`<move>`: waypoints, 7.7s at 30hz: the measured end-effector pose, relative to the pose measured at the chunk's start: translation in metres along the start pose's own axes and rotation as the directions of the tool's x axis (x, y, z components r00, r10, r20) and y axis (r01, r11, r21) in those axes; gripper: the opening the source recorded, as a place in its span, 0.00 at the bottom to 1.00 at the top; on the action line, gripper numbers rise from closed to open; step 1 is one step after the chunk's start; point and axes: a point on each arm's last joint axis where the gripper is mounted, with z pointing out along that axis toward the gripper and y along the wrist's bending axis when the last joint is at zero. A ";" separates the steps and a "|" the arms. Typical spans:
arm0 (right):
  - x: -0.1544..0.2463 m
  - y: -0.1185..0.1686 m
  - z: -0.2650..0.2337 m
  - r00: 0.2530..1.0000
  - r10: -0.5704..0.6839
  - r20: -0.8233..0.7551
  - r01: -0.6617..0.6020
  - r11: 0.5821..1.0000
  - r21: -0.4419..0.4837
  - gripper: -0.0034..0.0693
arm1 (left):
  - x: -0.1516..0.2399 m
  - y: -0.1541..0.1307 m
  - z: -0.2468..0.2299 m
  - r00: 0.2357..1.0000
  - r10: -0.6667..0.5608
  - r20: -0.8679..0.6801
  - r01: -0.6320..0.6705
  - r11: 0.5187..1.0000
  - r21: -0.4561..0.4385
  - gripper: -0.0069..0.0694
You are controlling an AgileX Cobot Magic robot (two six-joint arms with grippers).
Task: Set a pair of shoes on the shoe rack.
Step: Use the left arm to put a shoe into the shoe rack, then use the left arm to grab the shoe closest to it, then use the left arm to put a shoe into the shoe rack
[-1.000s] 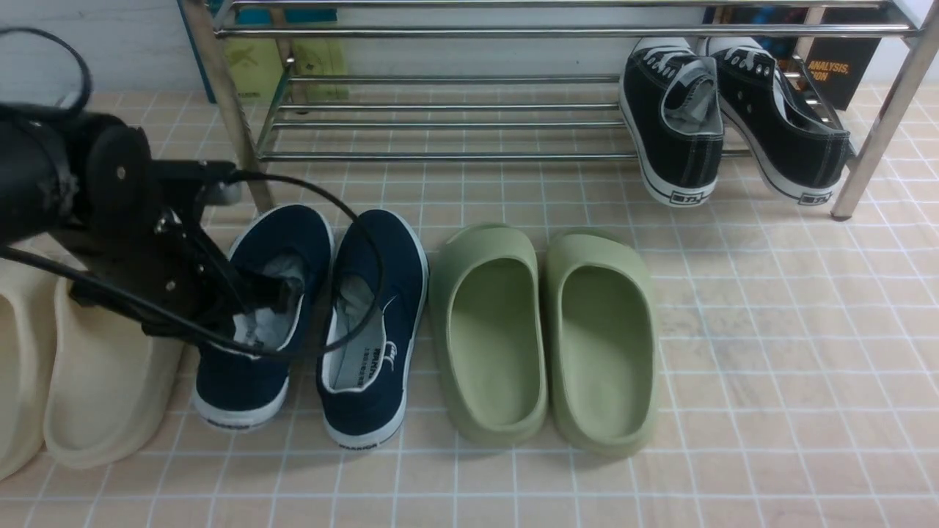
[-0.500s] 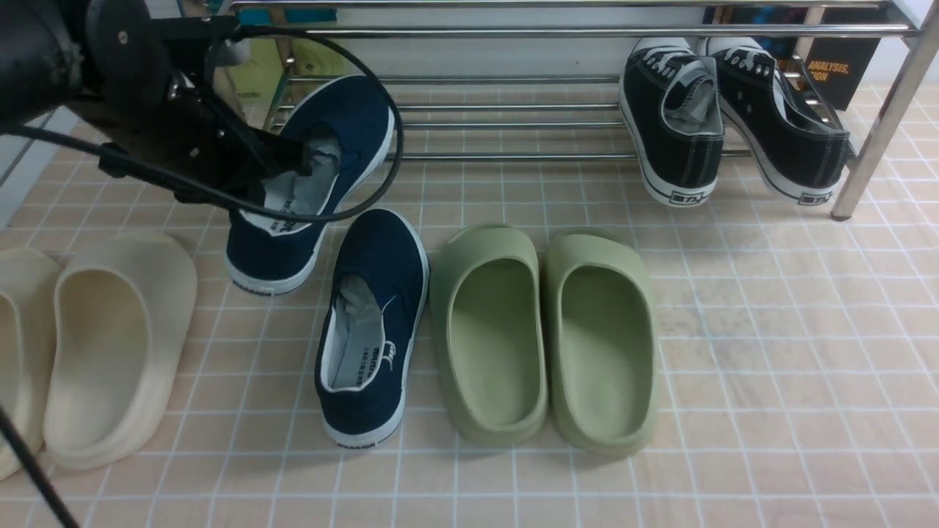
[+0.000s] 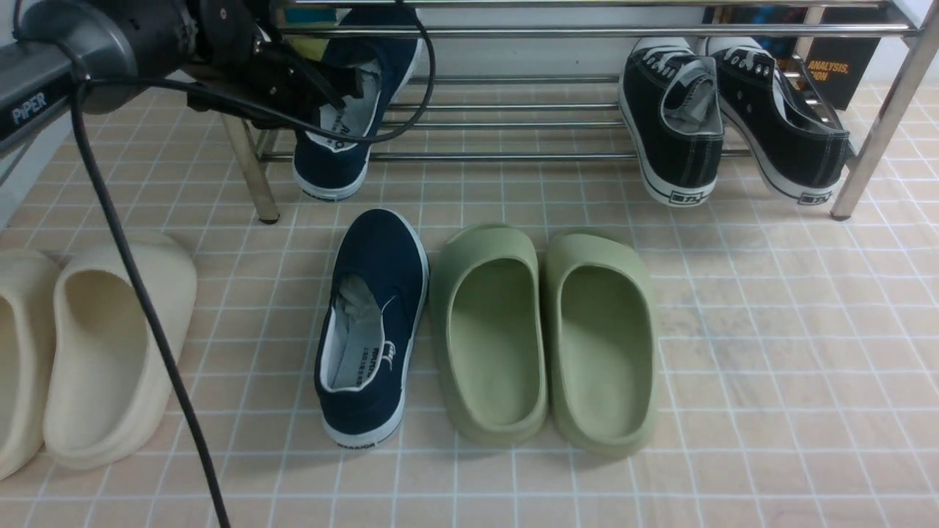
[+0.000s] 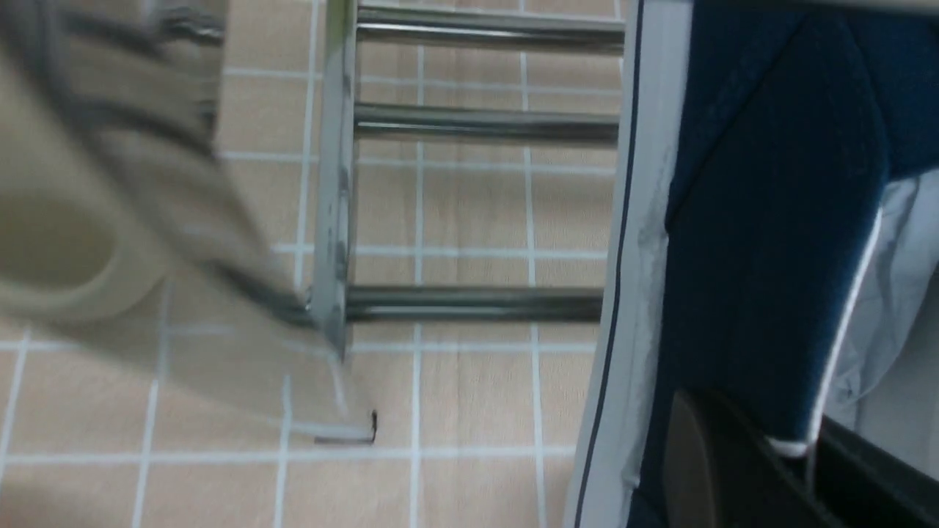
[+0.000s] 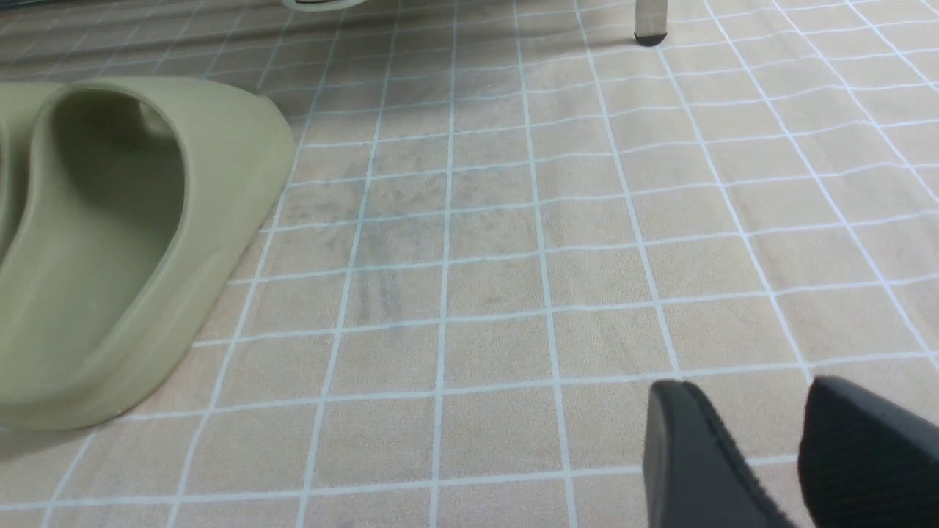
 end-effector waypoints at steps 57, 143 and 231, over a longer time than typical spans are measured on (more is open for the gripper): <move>0.000 0.000 0.000 1.000 0.001 0.001 -0.001 1.000 0.000 0.38 | 0.136 0.003 -0.080 0.876 0.011 -0.481 0.068 0.987 0.147 0.58; 0.000 0.000 0.000 1.000 0.001 0.000 -0.001 1.000 0.000 0.38 | -0.029 -0.047 0.005 0.980 0.084 -0.181 -0.001 0.909 0.416 0.37; 0.000 0.000 0.000 1.000 0.001 0.000 -0.001 1.000 0.000 0.38 | -0.001 -0.087 -0.011 0.907 0.302 -0.294 -0.286 0.953 0.098 0.13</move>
